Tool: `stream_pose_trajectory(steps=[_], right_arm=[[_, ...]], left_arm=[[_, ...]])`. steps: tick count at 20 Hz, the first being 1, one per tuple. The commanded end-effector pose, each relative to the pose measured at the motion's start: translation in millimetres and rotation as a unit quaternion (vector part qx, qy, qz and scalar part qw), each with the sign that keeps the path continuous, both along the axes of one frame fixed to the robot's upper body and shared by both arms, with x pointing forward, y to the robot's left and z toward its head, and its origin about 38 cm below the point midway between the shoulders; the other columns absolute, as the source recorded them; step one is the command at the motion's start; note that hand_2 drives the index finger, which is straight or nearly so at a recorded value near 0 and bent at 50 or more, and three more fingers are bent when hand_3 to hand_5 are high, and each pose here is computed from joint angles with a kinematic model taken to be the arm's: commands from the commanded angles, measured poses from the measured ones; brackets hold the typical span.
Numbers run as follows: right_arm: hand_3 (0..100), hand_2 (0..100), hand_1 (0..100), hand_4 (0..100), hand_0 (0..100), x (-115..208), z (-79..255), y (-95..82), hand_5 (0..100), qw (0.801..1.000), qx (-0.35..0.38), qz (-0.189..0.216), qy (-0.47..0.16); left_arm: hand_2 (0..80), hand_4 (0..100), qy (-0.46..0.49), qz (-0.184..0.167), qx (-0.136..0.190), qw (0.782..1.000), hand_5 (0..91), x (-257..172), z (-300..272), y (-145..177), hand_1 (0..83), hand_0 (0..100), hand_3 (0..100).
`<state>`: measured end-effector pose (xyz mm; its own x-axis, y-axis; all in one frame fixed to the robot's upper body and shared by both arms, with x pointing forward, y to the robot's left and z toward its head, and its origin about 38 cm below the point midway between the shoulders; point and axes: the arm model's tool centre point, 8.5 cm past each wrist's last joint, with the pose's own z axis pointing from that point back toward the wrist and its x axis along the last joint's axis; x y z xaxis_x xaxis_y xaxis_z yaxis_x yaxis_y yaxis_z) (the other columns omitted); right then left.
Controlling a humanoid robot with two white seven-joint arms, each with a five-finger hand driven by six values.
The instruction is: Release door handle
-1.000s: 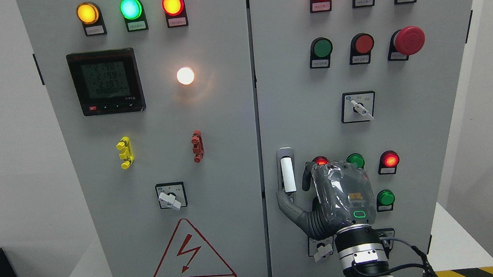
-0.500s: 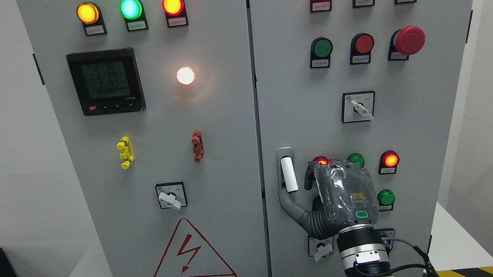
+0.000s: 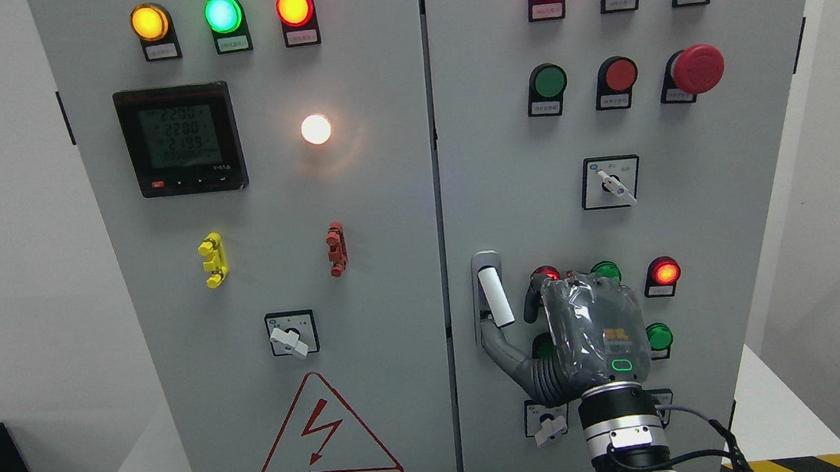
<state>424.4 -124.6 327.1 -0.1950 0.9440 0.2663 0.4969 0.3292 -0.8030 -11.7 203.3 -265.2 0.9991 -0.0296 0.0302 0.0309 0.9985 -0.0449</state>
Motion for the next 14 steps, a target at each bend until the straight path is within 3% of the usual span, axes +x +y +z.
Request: stream_pose_trajectory(steps=[1, 14], right_arm=[[100, 69, 43, 76, 37, 1.0, 0.2, -4.4, 72, 1.000, 0.003, -0.005, 0.001], [100, 69, 45, 76, 38, 1.4, 0.7, -7.7, 73, 1.000, 0.005, -0.009, 0.001]], left_arm=[[4.3, 0, 0.000, 0.000, 0.001, 1.000, 0.0, -0.1, 0.0, 0.6, 0.0, 0, 11], [4.4, 0, 0.000, 0.000, 0.000, 1.000, 0.0, 0.1, 0.0, -0.4, 0.0, 0, 10]])
